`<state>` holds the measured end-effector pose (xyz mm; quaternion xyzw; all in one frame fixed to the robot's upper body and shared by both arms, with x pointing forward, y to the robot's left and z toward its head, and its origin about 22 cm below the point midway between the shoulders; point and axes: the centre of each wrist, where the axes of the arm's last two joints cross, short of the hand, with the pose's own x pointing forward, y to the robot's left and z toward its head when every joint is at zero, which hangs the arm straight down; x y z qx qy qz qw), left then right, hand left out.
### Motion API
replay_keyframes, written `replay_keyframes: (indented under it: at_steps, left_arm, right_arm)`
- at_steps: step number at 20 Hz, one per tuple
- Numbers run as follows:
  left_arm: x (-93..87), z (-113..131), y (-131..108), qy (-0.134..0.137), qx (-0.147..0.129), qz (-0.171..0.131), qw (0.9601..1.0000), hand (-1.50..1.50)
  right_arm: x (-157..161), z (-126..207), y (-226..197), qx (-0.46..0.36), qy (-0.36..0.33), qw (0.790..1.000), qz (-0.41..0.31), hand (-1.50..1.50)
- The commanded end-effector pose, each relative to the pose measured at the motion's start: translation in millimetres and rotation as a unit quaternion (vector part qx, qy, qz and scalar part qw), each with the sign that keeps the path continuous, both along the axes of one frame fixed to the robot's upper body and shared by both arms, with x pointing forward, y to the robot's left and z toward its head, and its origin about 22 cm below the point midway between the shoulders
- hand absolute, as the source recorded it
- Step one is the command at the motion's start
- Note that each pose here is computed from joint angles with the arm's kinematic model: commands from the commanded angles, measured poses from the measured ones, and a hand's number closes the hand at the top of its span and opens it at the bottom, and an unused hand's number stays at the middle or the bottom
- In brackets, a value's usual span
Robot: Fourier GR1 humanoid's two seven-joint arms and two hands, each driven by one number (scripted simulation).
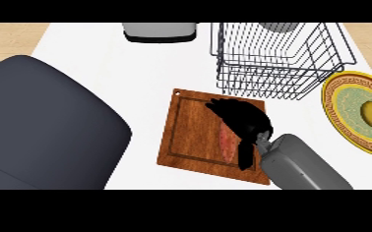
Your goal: Pick the sweet potato from the cutting board and place it in the basket
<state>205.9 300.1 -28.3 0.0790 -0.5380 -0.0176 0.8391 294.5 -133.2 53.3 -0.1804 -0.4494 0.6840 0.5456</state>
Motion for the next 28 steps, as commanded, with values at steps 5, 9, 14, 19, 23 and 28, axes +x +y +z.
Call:
replay_keyframes:
  at_steps: [5, 9, 14, 19, 23, 28]
  left_arm:
    - [-9.3, -24.7, -3.7, 0.059, -0.001, -0.006, 0.9983, 0.0]
    - [-10.1, -18.4, -8.0, 0.066, -0.009, 0.002, 0.9978, 0.0]
    - [-18.8, -29.2, -10.6, 0.062, -0.014, 0.001, 0.998, 0.0]
    - [-7.6, -14.5, -11.7, 0.06, -0.001, -0.006, 0.9982, 0.0]
    - [-11.4, -10.6, 9.4, 0.061, -0.004, 0.005, 0.9981, 0.0]
    - [5.8, -14.1, -26.9, 0.055, -0.006, -0.018, 0.9983, 0.0]
  right_arm:
    - [-1.2, -15.1, -2.9, 0.007, 0.0, 1.0, 0.003, -1.5]
    - [0.7, -27.3, -5.5, 0.003, -0.004, 1.0, -0.005, -1.5]
    - [-5.6, -30.5, -16.1, -0.016, -0.051, 0.997, 0.063, 1.5]
    - [-1.6, -44.6, 12.0, -0.031, -0.075, 0.994, 0.067, 1.5]
    - [-15.9, -40.7, 75.7, -0.039, -0.082, 0.994, -0.056, 1.5]
    - [-39.7, -34.4, 113.9, -0.068, -0.103, 0.979, -0.164, 1.5]
